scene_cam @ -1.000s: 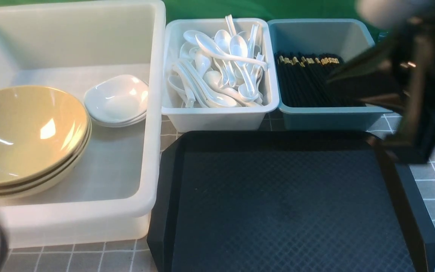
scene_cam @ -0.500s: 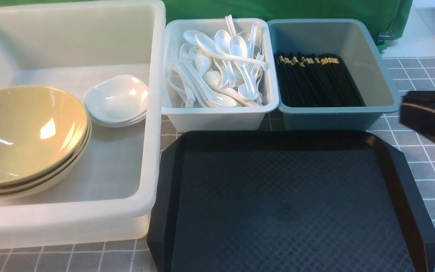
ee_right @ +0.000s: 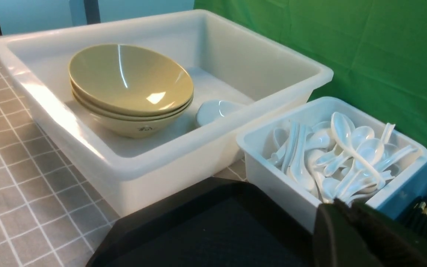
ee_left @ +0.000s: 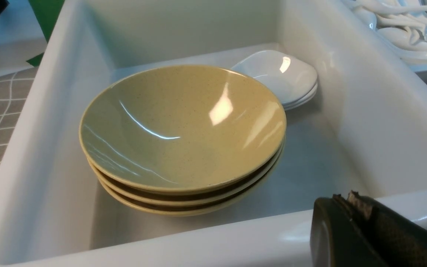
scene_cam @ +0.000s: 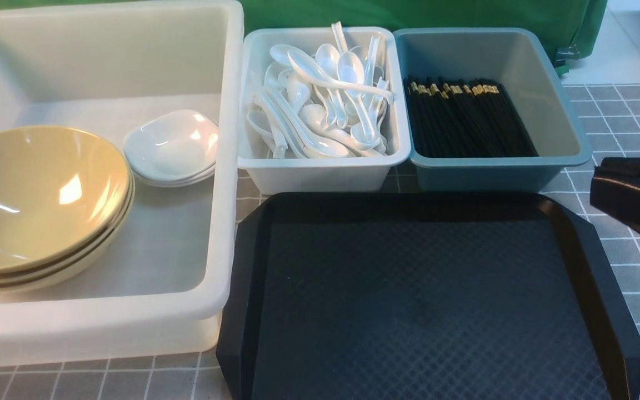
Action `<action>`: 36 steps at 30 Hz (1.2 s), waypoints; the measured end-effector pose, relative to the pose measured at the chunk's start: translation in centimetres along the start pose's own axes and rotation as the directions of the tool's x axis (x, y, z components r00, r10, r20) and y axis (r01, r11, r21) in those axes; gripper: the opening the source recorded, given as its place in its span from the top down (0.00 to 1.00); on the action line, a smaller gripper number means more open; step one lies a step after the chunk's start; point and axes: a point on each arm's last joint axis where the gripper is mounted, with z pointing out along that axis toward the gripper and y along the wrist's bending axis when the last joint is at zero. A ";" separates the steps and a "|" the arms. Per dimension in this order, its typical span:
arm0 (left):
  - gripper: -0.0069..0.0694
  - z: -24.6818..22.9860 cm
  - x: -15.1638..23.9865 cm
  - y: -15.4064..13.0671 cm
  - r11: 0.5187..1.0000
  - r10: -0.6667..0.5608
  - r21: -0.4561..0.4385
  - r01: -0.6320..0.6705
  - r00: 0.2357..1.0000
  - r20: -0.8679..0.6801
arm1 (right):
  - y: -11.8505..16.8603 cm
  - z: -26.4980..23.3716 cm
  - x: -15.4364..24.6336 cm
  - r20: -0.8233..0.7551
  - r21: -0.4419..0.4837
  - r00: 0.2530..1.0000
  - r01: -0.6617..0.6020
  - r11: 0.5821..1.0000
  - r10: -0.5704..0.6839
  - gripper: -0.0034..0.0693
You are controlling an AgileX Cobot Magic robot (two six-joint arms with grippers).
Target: On grey table put chopsticks spoon bowls plates into blue grey white boxes.
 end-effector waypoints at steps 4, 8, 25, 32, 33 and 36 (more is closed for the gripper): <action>0.92 0.0 0.0 0.0 1.000 0.000 0.000 0.000 1.000 0.000 | 0.0 -0.1 0.3 0.008 0.000 1.000 0.000 1.000 0.000 0.85; 0.92 0.0 0.0 0.0 1.000 0.000 0.000 0.000 1.000 0.000 | 0.3 -1.1 1.9 0.023 -0.001 1.000 -0.014 1.000 0.014 0.85; 0.92 0.0 0.0 0.0 1.000 0.000 0.000 0.000 1.000 0.001 | -1.6 -4.9 18.3 0.199 0.636 0.955 -0.297 0.712 0.221 0.91; 0.92 0.0 0.0 0.0 1.000 -0.010 0.001 0.010 1.000 0.000 | -1.1 -5.0 21.7 0.150 0.697 0.931 -0.339 0.632 0.333 0.91; 0.92 0.0 0.0 0.0 1.000 -0.010 0.001 0.010 1.000 0.000 | -1.0 -5.0 21.9 0.135 0.700 0.926 -0.342 0.627 0.353 0.91; 0.92 0.0 0.0 0.0 1.000 -0.010 0.001 0.010 1.000 0.000 | -0.9 -5.0 22.2 0.116 0.703 0.916 -0.349 0.620 0.384 0.91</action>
